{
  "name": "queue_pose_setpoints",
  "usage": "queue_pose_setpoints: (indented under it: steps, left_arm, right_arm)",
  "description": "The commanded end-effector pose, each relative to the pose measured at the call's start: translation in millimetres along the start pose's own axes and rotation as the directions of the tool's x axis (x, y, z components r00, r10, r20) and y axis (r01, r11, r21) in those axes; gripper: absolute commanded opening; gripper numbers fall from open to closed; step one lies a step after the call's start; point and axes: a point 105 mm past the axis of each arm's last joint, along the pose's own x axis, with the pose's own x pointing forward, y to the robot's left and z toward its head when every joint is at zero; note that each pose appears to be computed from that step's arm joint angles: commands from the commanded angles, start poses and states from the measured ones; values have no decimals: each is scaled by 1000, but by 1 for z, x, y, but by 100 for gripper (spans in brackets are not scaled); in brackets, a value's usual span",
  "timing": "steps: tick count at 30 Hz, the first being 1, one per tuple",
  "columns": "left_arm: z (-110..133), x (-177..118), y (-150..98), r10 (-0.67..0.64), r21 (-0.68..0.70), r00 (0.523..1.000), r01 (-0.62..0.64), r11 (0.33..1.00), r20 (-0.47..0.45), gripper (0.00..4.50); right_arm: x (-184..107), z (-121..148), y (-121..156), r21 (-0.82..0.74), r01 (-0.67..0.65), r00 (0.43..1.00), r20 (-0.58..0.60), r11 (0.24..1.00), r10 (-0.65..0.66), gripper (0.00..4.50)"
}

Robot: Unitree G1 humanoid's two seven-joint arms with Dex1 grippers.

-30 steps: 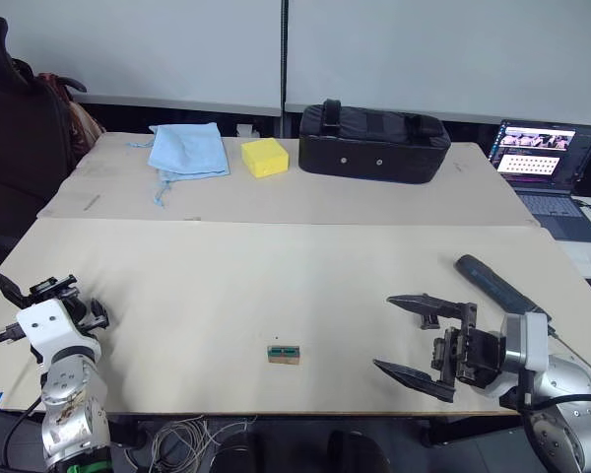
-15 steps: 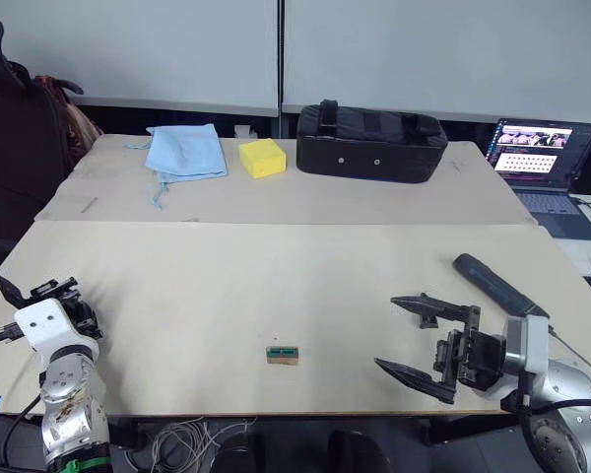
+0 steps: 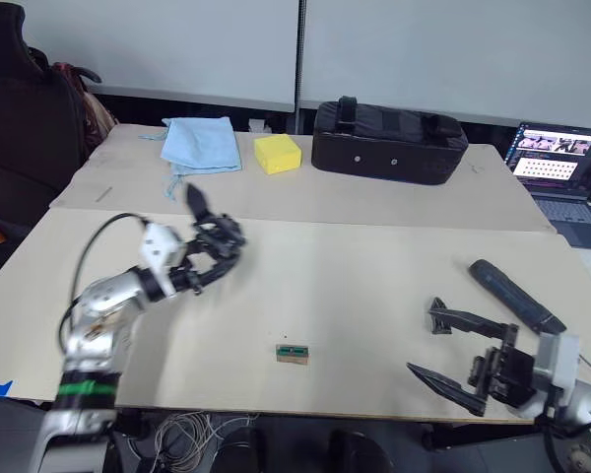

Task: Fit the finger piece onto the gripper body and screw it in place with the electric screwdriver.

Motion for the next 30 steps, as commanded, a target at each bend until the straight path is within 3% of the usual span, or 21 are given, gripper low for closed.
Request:
queue_pose_setpoints:
  steps: [1,3,7,19,30]
  left_arm:
    - [12,27,-12,-194,96,981,192,977,17,233]
    - [12,47,-20,-292,114,956,290,950,3,233]
    - [-1,67,-25,-362,127,932,363,923,-31,233]
    - [-30,92,-38,-389,54,918,394,918,-75,233]
    - [-53,77,-36,-386,8,905,394,919,-177,233]
  right_arm:
    - [-13,8,-3,-59,59,998,-6,997,-59,450]
    - [-19,9,2,-59,85,996,-20,995,-86,450]
    - [-23,11,12,-57,127,991,-25,990,-129,450]
    - [-23,17,34,-43,195,980,-21,980,-196,450]
    - [-14,23,20,-61,198,980,-4,978,-198,450]
